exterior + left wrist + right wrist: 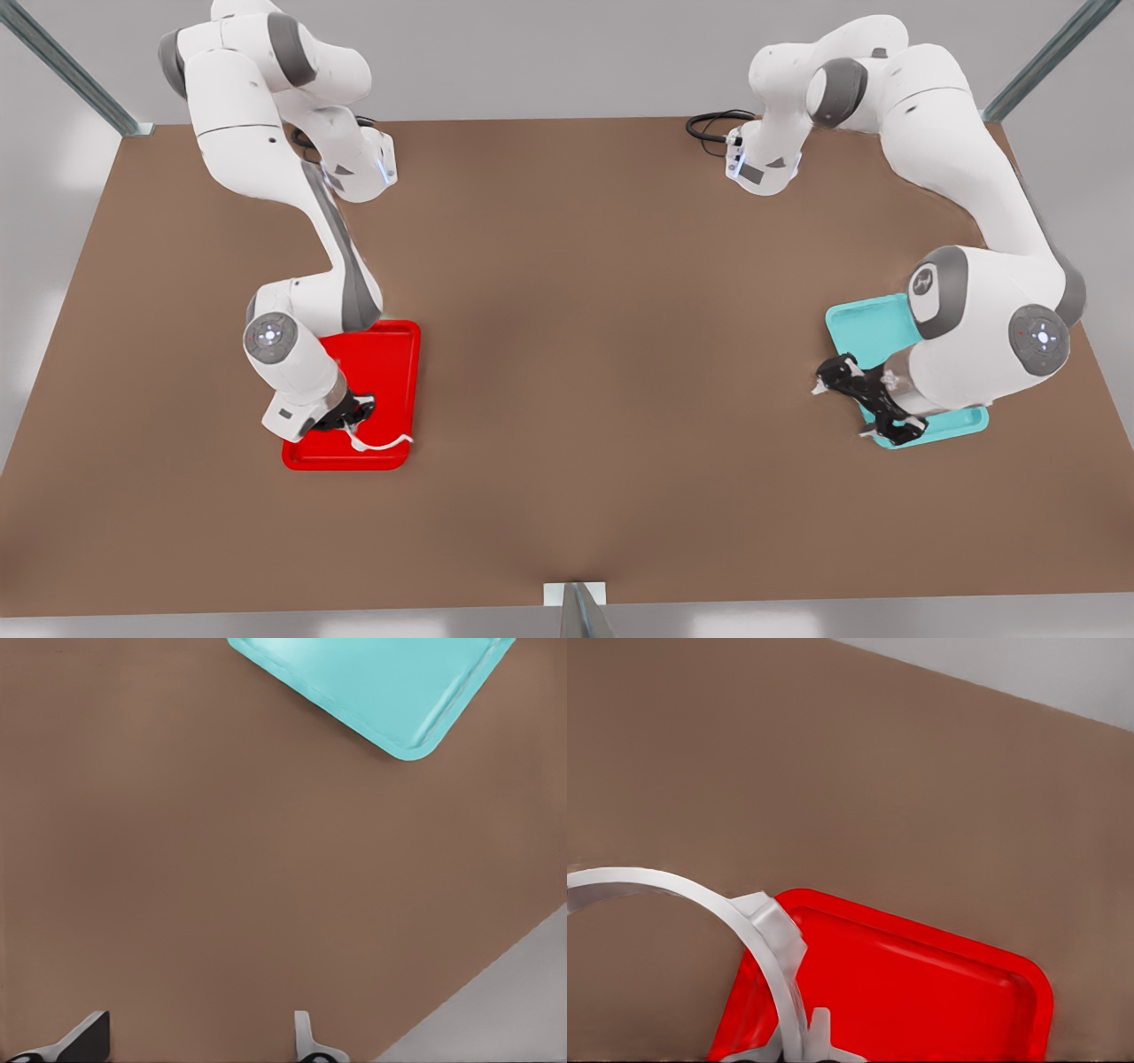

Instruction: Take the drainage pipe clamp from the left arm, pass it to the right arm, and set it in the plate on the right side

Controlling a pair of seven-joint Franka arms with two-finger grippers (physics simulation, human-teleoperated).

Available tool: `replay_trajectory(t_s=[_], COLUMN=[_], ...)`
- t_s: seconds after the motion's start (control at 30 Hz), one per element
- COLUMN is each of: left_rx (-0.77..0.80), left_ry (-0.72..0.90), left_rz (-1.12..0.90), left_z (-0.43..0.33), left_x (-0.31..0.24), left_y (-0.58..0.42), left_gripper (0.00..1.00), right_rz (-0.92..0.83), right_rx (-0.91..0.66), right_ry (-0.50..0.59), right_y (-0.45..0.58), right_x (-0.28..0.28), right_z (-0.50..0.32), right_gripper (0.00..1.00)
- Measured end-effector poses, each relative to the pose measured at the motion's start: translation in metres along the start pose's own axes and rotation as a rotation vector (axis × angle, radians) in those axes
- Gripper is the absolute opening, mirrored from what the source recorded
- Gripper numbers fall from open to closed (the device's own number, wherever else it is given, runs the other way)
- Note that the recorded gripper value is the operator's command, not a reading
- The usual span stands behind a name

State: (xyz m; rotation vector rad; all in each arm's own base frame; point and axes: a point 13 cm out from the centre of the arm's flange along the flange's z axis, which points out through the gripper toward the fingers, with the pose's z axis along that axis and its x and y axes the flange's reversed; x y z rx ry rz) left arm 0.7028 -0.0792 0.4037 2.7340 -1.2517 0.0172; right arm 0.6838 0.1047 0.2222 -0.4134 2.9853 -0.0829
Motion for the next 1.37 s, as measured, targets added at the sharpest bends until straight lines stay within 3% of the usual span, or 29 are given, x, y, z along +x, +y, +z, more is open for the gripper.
replay_trajectory(t_s=[0.07, 0.17, 0.37, 0.63, 0.67, 0.7, 0.9, 1.03, 1.1, 1.23, 1.37], left_rx=[-0.023, -0.091, -0.211, -0.313, -0.319, -0.325, -0.346, -0.363, -0.366, -0.375, -0.385], left_ry=[-0.120, -0.198, -0.145, -0.092, -0.085, -0.077, -0.043, -0.024, -0.016, -0.002, 0.010], left_rz=[0.245, 0.611, 1.198, 1.714, 1.760, 1.801, 2.006, 2.108, 2.149, 2.220, 2.275], left_z=[-0.010, -0.005, -0.015, -0.002, -0.001, -0.001, 0.001, 0.006, 0.006, 0.006, 0.006], left_x=[-0.066, -0.089, -0.076, -0.069, -0.070, -0.071, -0.075, -0.074, -0.073, -0.072, -0.073], left_y=[0.026, 0.049, 0.087, 0.105, 0.104, 0.103, 0.096, 0.097, 0.097, 0.099, 0.101], left_gripper=[1.00, 1.00, 1.00, 1.00, 1.00, 1.00, 1.00, 1.00, 1.00, 1.00, 1.00], right_rz=[0.020, -0.015, -0.091, -0.141, -0.141, -0.141, -0.104, 0.009, 0.079, 0.160, 0.193], right_rx=[0.047, 0.082, 0.084, 0.072, 0.072, 0.074, 0.134, 0.125, 0.093, 0.043, 0.002], right_ry=[0.073, 0.166, 0.238, 0.245, 0.245, 0.246, 0.220, 0.046, 0.041, 0.071, 0.234], right_y=[-0.056, -0.080, -0.073, -0.052, -0.051, -0.050, -0.057, -0.061, -0.067, -0.072, -0.062], right_x=[0.037, 0.079, 0.117, 0.125, 0.125, 0.125, 0.112, 0.000, -0.012, 0.009, 0.078], right_z=[0.006, 0.027, 0.067, 0.097, 0.099, 0.100, 0.090, -0.080, -0.155, -0.270, -0.271], right_gripper=[0.21, 0.21, 0.21, 0.21, 0.27, 1.00, 1.00, 1.00, 1.00, 1.00, 1.00])
